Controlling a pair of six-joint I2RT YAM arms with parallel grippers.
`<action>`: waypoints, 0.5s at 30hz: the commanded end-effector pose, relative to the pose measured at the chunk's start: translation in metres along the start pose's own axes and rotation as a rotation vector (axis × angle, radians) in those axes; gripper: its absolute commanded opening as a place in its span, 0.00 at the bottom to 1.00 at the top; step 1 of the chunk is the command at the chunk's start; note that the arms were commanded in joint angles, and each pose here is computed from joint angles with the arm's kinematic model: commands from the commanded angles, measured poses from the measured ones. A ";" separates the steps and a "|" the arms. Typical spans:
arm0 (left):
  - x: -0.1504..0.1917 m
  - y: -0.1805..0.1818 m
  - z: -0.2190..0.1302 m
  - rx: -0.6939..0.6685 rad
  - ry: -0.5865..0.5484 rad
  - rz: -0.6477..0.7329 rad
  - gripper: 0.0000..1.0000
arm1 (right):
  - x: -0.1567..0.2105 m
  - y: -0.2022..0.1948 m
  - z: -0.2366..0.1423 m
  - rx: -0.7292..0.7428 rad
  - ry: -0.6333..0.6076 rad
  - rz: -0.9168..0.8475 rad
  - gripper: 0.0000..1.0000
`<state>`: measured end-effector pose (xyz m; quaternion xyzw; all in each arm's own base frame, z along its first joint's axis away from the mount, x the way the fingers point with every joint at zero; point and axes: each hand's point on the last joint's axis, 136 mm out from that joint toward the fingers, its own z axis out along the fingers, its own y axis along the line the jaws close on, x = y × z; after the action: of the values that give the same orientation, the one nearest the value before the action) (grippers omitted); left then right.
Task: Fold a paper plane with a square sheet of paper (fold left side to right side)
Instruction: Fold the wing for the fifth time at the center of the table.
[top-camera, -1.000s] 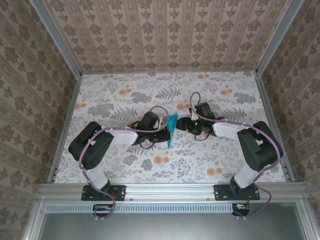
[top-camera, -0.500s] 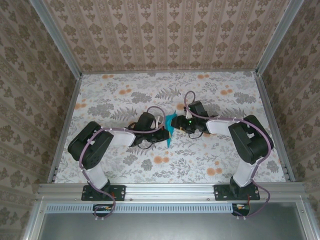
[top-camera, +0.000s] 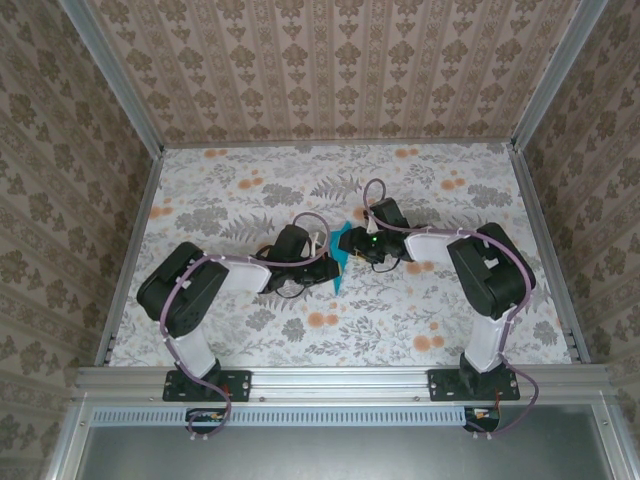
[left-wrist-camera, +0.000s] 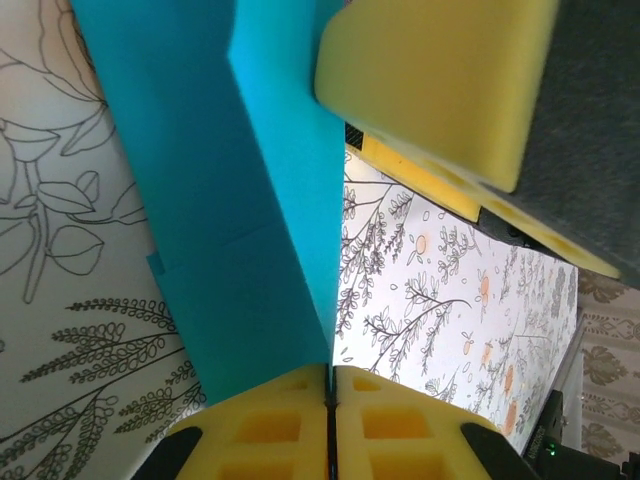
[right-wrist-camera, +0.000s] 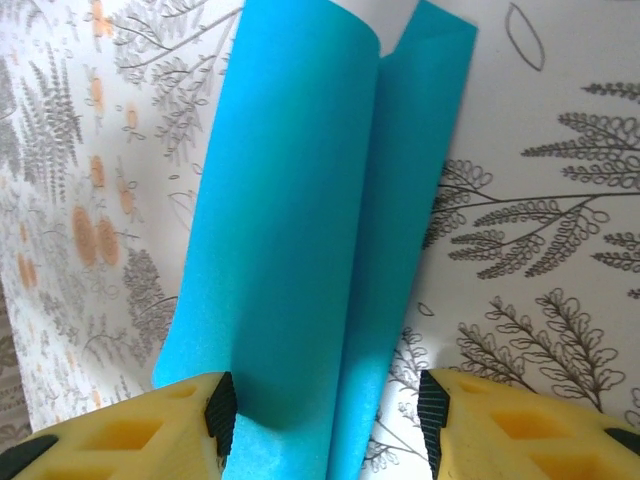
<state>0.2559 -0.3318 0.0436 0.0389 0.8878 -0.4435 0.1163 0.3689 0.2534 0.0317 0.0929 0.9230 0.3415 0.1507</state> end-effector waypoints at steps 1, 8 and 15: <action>0.002 0.007 0.001 -0.001 0.009 -0.031 0.10 | 0.008 -0.015 0.008 0.069 0.039 0.039 0.51; -0.002 -0.001 -0.001 0.024 0.003 -0.017 0.18 | 0.015 -0.026 0.014 0.114 0.073 0.064 0.50; -0.012 -0.012 -0.014 0.028 -0.018 0.012 0.27 | 0.018 -0.032 0.014 0.144 0.081 0.066 0.50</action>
<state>0.2587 -0.3268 0.0434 0.0284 0.8887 -0.4439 0.1110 0.3698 0.2523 0.0283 0.1017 0.9296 0.3276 0.1348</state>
